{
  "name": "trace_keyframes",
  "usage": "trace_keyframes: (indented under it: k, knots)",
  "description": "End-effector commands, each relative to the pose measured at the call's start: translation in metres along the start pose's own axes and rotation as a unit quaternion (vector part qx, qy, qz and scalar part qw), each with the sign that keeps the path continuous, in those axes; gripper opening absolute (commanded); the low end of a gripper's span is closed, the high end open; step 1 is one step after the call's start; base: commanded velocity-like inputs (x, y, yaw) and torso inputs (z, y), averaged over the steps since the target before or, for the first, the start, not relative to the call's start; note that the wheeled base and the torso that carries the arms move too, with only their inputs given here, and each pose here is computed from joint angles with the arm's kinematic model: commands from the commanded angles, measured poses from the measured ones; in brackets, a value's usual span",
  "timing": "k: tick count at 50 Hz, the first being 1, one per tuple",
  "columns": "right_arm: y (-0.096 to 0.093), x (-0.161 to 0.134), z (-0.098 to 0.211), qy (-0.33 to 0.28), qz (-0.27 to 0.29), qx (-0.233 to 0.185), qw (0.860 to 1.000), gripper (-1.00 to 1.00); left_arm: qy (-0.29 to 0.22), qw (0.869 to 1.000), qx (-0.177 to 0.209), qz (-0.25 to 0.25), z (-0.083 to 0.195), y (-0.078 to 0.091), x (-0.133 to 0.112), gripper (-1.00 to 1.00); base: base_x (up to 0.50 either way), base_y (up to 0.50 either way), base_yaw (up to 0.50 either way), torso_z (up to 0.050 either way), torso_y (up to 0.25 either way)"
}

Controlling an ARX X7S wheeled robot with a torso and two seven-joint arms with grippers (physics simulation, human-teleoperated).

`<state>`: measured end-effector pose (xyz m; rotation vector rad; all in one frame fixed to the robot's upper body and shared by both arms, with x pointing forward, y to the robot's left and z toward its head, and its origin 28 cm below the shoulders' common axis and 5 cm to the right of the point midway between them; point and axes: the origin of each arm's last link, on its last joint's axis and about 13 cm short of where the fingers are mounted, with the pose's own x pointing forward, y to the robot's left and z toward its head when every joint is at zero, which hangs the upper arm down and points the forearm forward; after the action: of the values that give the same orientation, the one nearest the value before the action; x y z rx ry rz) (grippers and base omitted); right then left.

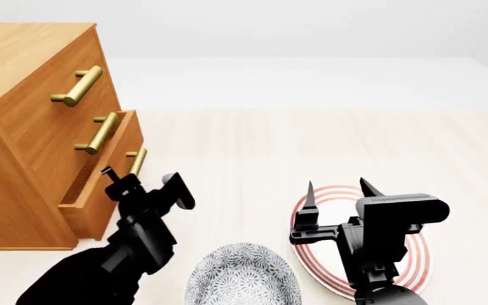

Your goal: Open the bottom drawer of the cabinet.

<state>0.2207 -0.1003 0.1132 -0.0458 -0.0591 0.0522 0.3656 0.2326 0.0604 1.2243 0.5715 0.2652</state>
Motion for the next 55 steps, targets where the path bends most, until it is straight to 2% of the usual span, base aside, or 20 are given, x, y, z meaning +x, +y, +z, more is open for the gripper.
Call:
trace_keyframes:
  k: [1,21,37,55]
  knots:
    - [0.0,0.0,-0.001,0.001,0.001,0.003,1.0,1.0,-0.1,0.995,-0.006,-0.007,0.044,-0.005,-0.019,-1.0,0.0,0.0,-0.01,0.0,0.0]
    - [-0.002,-0.002,-0.002,0.002,-0.002,0.005,1.0,1.0,-0.127,0.991,-0.021,-0.021,0.06,-0.002,-0.032,-1.0,0.01,0.0,-0.01,0.0,0.0]
    - [-0.003,-0.003,-0.002,0.0,-0.004,0.007,1.0,1.0,-0.14,0.99,-0.006,-0.025,0.065,-0.007,-0.039,-1.0,0.01,0.0,0.0,0.0,0.0]
    - [-0.004,-0.004,-0.003,0.002,-0.005,0.01,1.0,1.0,-0.153,0.988,-0.005,-0.028,0.073,-0.006,-0.046,-1.0,0.0,0.0,0.0,0.0,0.0]
